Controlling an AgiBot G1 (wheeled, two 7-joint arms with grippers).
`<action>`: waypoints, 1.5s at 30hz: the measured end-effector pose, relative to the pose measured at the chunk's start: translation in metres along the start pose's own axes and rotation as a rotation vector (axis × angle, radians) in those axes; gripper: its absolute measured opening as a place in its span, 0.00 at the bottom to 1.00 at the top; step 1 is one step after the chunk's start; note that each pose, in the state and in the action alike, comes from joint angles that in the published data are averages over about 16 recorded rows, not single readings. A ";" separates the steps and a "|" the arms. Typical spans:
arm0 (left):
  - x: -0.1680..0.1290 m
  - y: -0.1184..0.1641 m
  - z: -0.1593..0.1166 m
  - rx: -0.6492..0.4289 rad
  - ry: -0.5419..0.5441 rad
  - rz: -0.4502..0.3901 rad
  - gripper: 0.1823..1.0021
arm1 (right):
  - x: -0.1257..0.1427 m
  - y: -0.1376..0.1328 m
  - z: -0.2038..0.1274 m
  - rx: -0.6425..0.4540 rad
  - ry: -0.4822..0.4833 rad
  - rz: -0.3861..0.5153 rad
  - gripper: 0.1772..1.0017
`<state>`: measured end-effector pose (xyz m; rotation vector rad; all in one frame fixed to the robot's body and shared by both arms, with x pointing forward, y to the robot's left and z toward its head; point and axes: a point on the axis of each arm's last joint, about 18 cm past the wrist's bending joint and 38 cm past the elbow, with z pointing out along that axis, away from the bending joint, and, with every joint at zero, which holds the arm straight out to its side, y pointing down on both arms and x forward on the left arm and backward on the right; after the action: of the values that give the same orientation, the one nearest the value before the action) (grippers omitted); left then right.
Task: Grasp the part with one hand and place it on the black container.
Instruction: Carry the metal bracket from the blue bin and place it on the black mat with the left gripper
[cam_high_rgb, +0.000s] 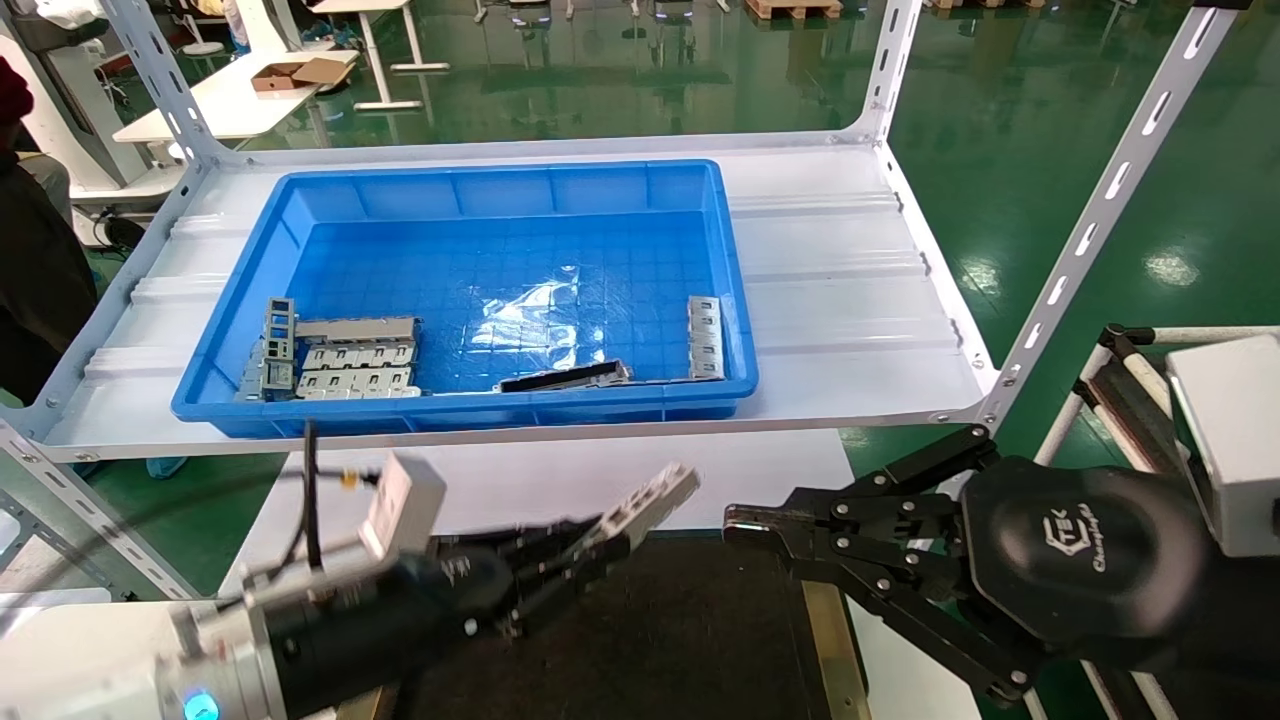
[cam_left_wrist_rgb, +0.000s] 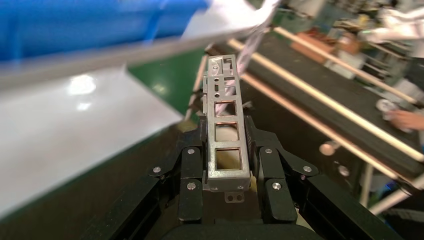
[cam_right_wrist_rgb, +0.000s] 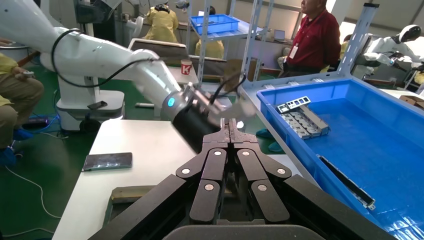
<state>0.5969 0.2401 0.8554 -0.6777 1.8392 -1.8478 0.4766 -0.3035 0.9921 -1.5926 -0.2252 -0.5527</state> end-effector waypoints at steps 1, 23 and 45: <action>0.001 0.008 0.002 -0.001 -0.018 -0.020 0.18 | 0.000 0.000 0.000 0.000 0.000 0.000 0.02; 0.024 0.133 0.055 0.077 -0.382 -0.303 0.18 | 0.000 0.000 0.000 0.000 0.000 0.000 0.02; 0.037 0.187 0.084 0.067 -0.685 -0.384 0.18 | 0.000 0.000 0.000 0.000 0.000 0.000 0.02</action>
<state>0.6155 0.1484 0.6693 -1.4982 1.2491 -1.5816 0.4766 -0.3035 0.9921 -1.5926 -0.2252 -0.5527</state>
